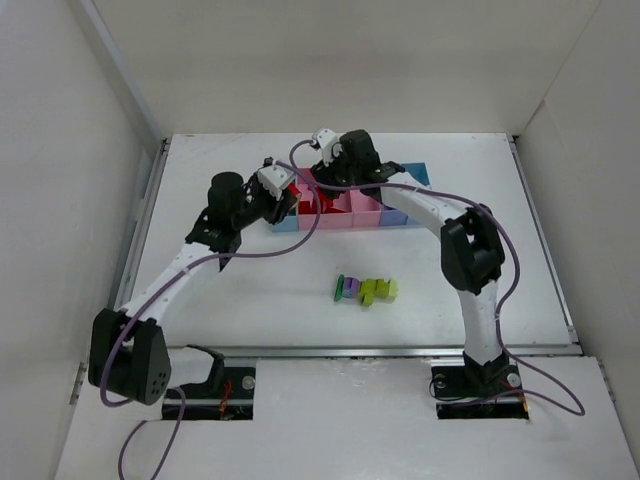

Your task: Sort the legos into containers by color

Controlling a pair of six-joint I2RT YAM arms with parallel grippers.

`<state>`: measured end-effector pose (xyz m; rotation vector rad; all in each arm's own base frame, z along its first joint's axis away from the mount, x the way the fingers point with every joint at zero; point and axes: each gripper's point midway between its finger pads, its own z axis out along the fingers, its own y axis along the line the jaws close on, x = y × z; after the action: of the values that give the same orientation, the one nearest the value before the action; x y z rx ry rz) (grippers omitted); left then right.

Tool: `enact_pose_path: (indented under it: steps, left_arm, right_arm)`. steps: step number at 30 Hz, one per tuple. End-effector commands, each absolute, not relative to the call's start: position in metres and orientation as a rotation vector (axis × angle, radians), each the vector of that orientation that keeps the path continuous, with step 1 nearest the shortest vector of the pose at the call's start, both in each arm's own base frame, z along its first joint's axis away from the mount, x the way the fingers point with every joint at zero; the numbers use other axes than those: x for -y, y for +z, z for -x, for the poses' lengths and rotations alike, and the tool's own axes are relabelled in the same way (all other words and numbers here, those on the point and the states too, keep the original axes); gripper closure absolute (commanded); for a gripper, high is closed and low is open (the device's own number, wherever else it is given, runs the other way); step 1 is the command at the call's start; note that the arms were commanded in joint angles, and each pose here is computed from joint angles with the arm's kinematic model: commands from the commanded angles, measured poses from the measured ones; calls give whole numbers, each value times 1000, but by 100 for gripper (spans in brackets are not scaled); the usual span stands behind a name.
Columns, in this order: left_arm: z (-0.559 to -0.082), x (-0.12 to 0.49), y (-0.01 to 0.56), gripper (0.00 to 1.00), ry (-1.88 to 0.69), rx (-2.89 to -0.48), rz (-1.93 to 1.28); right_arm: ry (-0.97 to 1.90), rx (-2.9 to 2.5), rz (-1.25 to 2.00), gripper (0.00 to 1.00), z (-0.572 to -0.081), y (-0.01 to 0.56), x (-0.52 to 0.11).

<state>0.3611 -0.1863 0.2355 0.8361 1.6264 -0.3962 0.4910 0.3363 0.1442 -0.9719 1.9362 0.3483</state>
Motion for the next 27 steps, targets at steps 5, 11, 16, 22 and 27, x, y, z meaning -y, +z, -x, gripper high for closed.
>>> enact_pose_path:
  steps: [5,11,16,22,27]
  left_arm:
    - [-408,198,239,97,-434,-1564,-678]
    - [-447,223,214,84,-439,-1569,-726]
    - [-477,242,195,55,-434,-1590,-753]
    - [-481,259,193,10,-466,-1517,-884]
    - [-454,262,223,3,-482,-1414,-1001]
  right_arm:
    - [469,-1854,711,24,-526,219,-308]
    - [501,-1863,611,21,-523,242,-271]
    - [451,-1871,641,21,-507,239,-258]
    - [394,-1828,695,1,-490,254,-246]
    - [355,-1818,825,1,-462,260,-236]
